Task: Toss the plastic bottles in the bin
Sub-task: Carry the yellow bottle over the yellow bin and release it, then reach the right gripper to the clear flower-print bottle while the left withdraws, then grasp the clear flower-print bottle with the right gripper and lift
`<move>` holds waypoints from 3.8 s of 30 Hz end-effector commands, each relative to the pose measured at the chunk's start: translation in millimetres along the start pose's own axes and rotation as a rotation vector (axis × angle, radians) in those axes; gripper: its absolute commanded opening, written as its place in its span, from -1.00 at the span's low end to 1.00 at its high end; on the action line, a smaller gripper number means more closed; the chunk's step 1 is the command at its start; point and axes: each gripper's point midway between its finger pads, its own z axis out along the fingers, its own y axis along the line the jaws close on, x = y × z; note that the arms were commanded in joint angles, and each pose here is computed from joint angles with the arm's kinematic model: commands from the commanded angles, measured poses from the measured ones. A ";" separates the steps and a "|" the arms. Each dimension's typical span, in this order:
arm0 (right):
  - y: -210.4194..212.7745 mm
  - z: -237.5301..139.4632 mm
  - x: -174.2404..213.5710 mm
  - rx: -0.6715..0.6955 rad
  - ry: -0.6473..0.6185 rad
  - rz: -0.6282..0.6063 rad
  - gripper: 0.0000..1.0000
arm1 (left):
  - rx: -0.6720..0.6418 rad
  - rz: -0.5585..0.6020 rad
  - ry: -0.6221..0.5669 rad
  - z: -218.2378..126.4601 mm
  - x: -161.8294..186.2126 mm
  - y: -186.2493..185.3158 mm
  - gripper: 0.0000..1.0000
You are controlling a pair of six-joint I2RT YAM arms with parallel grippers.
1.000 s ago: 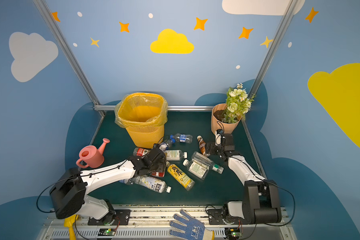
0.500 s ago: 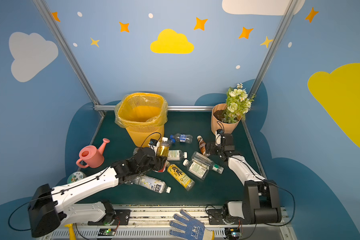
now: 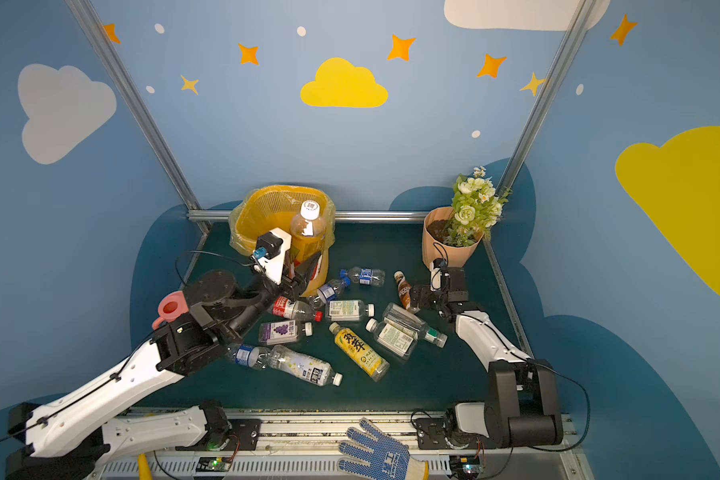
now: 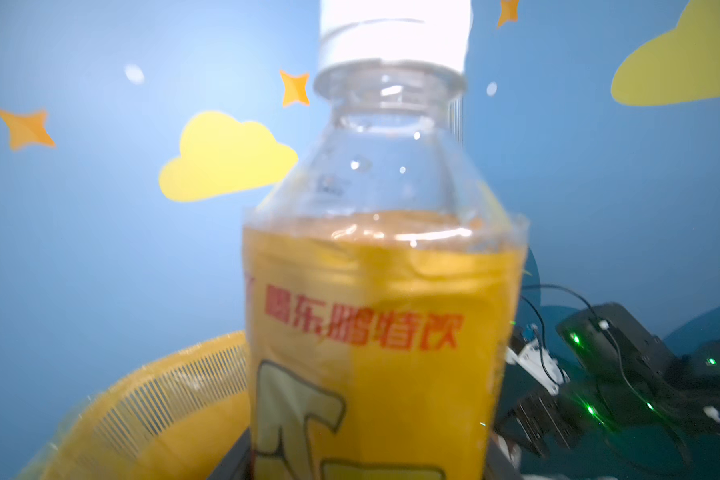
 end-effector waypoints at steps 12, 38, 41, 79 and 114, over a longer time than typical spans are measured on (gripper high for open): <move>5.6 -16.4 -7.9 0.005 -0.031 -0.007 0.90 | -0.257 -0.120 -0.172 50.7 -37.0 91.3 0.16; 20.1 -29.6 -18.4 -0.048 -0.078 -0.023 0.90 | -0.324 -0.236 -0.060 16.3 -22.6 133.5 1.00; 24.3 -30.0 -18.4 -0.062 -0.080 -0.031 0.90 | -0.343 -0.233 -0.039 16.9 -14.7 135.2 1.00; 364.6 -60.5 188.8 -0.673 0.543 -1.077 0.72 | -0.942 -0.548 0.358 -141.3 197.5 216.4 1.00; 364.5 -35.8 242.1 -0.595 0.801 -1.219 0.20 | -0.964 -0.527 0.365 -145.3 198.9 222.5 1.00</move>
